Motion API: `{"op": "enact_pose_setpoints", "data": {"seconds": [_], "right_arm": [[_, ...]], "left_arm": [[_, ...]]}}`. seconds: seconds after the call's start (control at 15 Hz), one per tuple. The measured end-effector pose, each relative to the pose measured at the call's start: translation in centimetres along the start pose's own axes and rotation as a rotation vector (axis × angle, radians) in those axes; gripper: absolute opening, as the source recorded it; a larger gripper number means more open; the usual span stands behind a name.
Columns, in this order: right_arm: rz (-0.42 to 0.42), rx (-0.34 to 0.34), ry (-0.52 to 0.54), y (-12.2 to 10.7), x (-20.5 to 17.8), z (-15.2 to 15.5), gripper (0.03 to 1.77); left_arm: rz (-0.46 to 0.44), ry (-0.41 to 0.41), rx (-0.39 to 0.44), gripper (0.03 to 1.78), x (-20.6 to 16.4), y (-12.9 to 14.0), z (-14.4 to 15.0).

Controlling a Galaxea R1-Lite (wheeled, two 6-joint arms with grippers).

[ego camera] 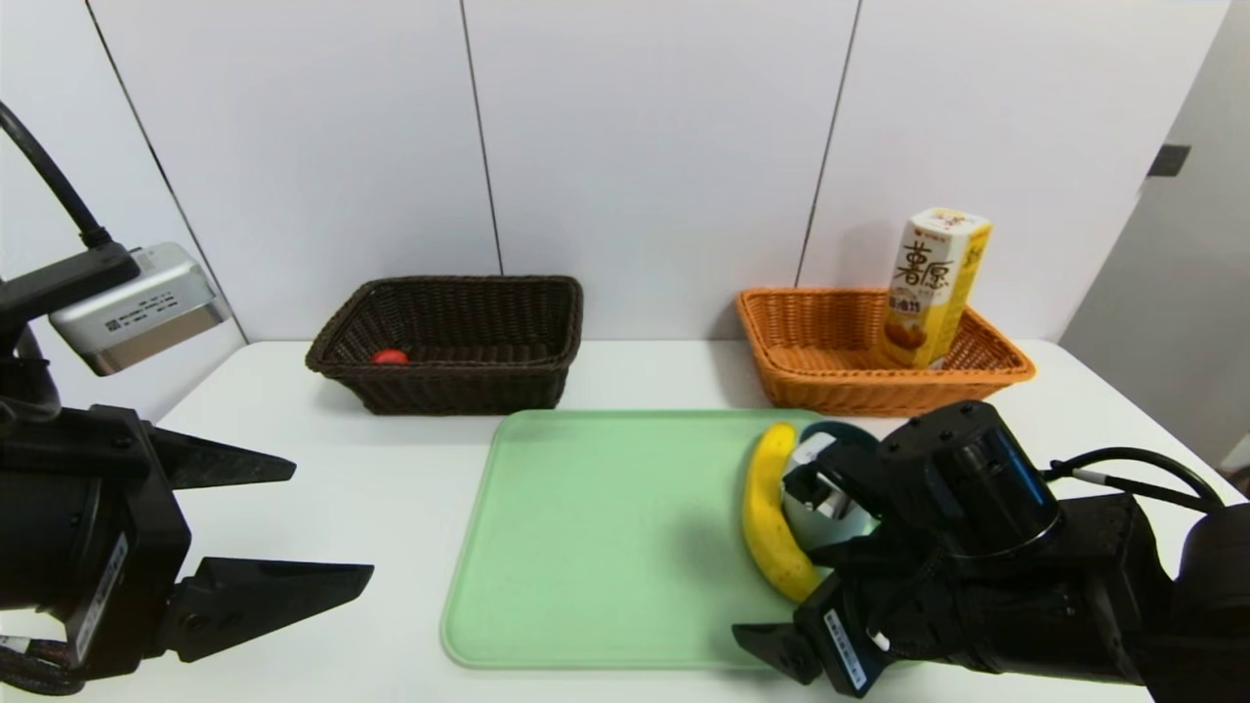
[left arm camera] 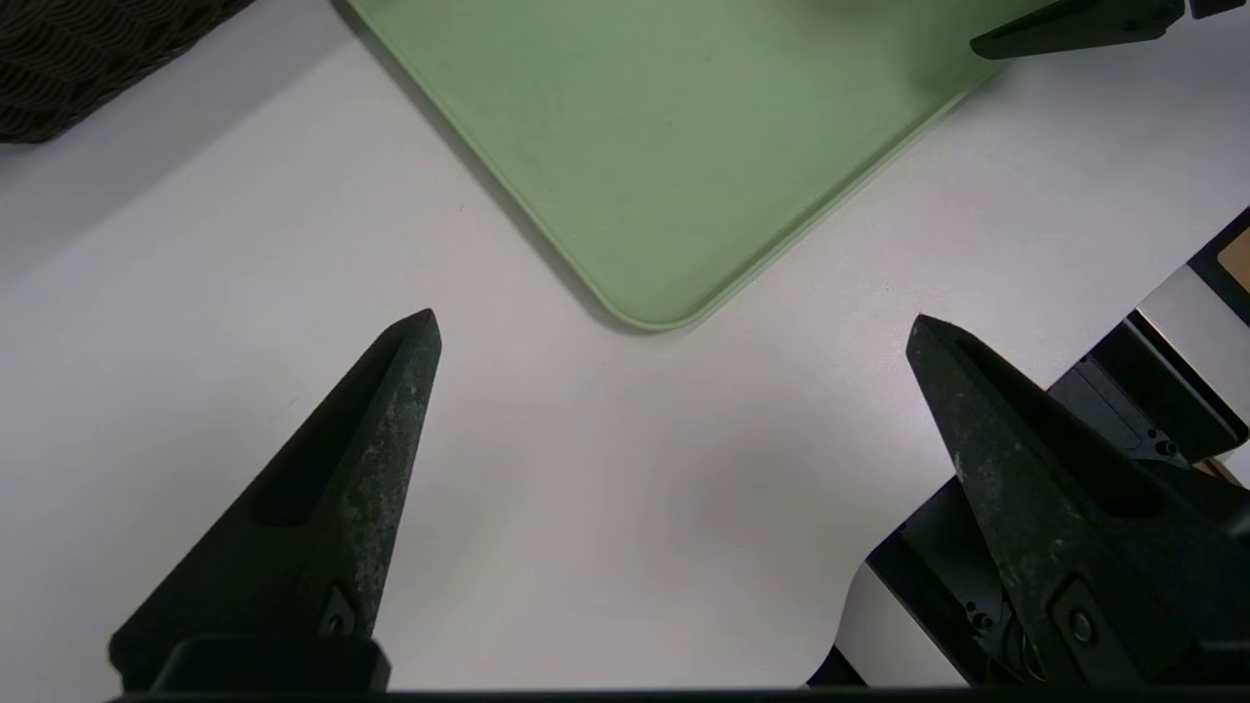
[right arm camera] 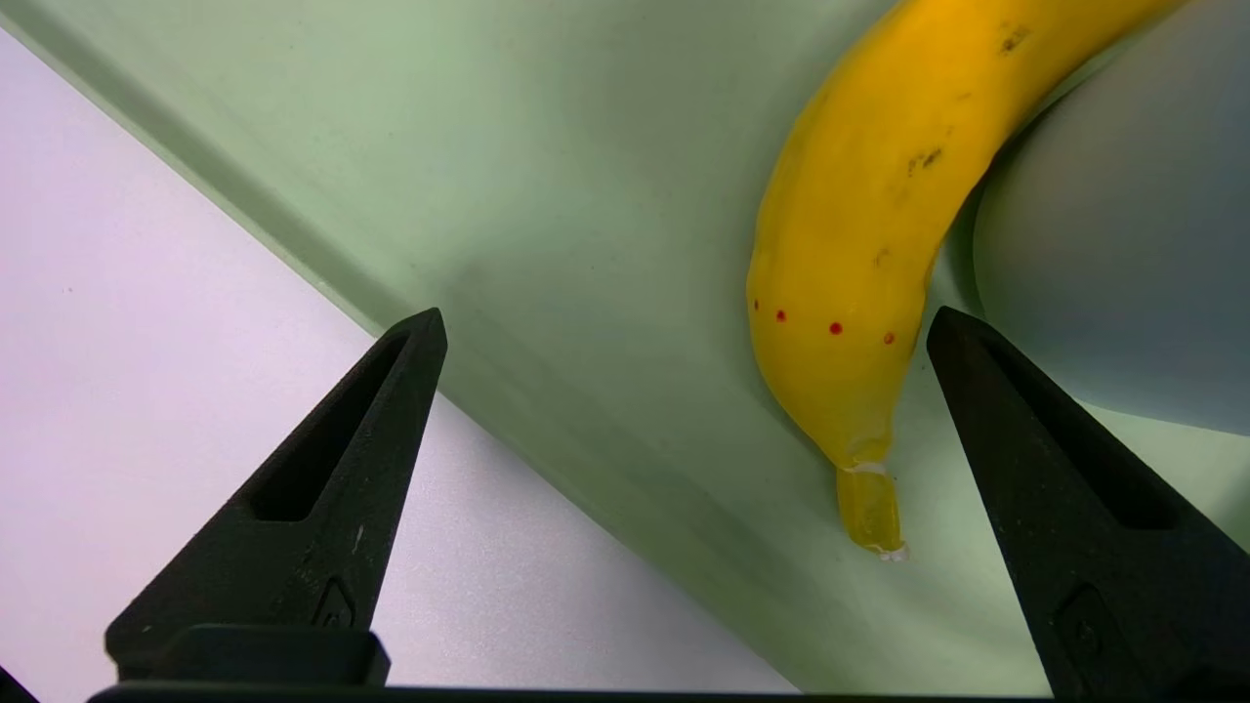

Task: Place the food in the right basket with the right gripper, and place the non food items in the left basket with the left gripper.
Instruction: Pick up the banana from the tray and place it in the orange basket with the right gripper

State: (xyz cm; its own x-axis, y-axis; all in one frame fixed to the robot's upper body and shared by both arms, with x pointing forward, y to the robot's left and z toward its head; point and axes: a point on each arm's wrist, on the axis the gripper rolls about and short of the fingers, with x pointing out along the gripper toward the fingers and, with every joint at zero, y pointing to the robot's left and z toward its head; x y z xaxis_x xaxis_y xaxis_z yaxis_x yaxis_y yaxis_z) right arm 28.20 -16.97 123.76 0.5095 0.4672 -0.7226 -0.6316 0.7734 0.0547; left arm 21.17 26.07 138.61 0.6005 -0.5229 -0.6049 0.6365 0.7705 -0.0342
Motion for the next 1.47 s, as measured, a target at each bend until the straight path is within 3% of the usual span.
{"op": "enact_pose_setpoints", "data": {"seconds": [0.33,0.53,1.47], "right_arm": [[-0.004,0.000,0.011,0.0,0.5,0.0,1.70],[-0.040,-0.007,-0.035,-0.1,1.0,0.3,1.70],[-0.034,-0.021,-0.011,0.3,1.5,-0.3,1.70]], "left_arm": [[0.000,0.002,0.005,1.69,0.0,0.0,0.0],[0.000,0.003,0.009,1.69,0.1,0.0,0.0],[-0.002,0.010,0.008,1.69,0.2,0.0,-0.1]]}}
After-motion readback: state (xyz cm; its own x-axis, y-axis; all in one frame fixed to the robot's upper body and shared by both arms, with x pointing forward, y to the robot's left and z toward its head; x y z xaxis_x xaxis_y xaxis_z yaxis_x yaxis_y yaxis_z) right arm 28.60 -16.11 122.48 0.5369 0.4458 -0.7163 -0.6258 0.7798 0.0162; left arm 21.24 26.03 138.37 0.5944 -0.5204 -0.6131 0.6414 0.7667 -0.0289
